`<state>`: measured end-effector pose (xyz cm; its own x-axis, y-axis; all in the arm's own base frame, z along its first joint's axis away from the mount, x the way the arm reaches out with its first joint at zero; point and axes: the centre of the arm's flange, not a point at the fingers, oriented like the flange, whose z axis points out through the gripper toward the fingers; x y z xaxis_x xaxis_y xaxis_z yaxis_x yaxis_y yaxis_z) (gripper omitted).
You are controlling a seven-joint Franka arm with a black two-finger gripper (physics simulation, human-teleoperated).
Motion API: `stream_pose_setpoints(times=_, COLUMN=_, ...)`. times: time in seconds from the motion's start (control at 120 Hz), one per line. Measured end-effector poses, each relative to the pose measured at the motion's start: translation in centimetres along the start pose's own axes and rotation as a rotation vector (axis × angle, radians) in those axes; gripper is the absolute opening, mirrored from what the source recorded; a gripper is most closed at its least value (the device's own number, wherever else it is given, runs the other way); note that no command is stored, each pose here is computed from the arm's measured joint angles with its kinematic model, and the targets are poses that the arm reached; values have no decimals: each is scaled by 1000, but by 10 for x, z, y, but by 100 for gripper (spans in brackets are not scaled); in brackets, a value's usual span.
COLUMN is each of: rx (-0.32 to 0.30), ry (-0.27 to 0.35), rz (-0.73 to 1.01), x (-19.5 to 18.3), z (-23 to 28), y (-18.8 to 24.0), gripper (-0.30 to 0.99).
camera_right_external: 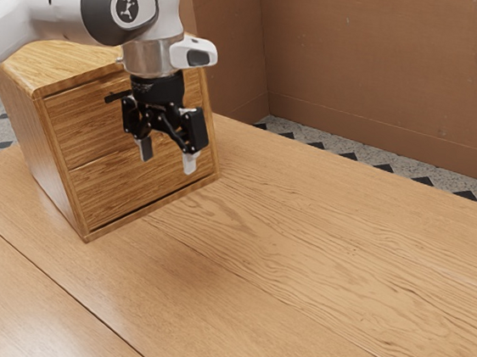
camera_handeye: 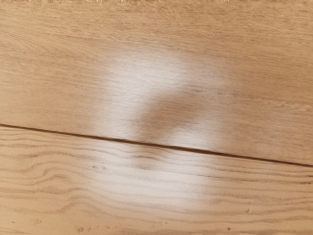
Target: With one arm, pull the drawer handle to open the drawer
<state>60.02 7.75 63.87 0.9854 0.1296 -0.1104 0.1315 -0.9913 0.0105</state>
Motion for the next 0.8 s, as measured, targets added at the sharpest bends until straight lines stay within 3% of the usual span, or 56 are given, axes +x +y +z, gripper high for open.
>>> stream_pose_setpoints(times=0.258, rx=-5, ry=-11, rz=6, x=-3, z=-2, y=-2, gripper=69)
stream_pose_setpoints(times=0.333, rx=-41, ry=197, rz=102, x=-74, z=-102, y=2, gripper=69)
stream_pose_setpoints(times=0.4, rx=-68, ry=276, rz=211, x=-97, z=-130, y=7, gripper=69)
stream_pose_setpoints(times=0.567, rx=-30, ry=318, rz=429, x=-37, z=-99, y=37, gripper=69)
stream_pose_setpoints(times=0.8, rx=53, ry=378, rz=609, x=-1, z=-80, y=46, gripper=69)
